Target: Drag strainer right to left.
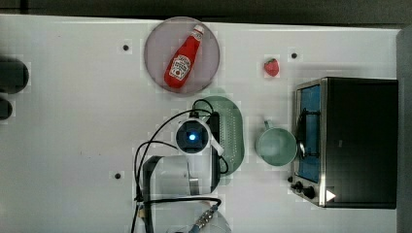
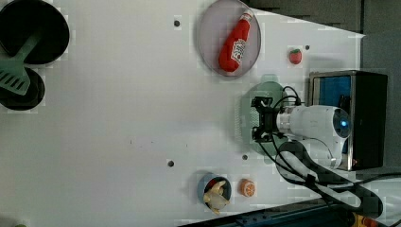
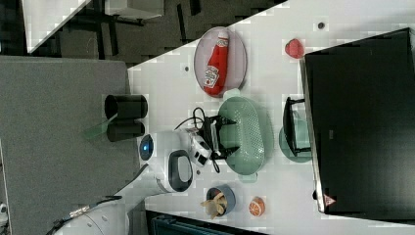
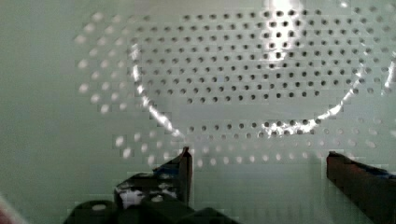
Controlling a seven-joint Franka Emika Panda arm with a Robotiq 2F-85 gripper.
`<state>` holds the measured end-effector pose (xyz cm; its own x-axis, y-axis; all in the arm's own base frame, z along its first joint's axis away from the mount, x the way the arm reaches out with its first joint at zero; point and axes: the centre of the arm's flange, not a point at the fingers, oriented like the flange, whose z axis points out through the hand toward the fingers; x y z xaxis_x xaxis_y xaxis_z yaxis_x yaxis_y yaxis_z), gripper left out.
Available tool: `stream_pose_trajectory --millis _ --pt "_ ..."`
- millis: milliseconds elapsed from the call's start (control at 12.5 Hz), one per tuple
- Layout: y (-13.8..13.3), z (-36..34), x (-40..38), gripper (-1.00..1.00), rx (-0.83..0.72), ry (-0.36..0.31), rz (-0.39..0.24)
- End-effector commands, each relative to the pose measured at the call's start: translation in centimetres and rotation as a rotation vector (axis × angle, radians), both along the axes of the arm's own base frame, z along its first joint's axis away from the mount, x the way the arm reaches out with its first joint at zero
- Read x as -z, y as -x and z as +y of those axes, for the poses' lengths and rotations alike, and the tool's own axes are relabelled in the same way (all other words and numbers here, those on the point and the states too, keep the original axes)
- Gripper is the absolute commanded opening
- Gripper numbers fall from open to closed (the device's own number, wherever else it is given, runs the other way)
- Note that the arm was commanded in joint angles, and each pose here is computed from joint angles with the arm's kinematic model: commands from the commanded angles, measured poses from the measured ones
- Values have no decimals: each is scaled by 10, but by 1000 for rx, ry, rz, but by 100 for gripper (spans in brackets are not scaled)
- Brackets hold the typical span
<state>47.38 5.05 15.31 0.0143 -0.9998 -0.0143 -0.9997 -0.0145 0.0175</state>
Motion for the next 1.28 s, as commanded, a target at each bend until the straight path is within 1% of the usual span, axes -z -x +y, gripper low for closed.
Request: stream_pose_trajectory --millis 80,480,800,960,1280 --pt "5 58 -6 100 -13 -24 -14" --pt "11 115 -6 100 24 -47 -10" --pt "9 157 -4 100 5 -65 -11" --pt "8 174 -2 100 -16 -63 2" --pt "4 206 -2 100 11 -61 23"
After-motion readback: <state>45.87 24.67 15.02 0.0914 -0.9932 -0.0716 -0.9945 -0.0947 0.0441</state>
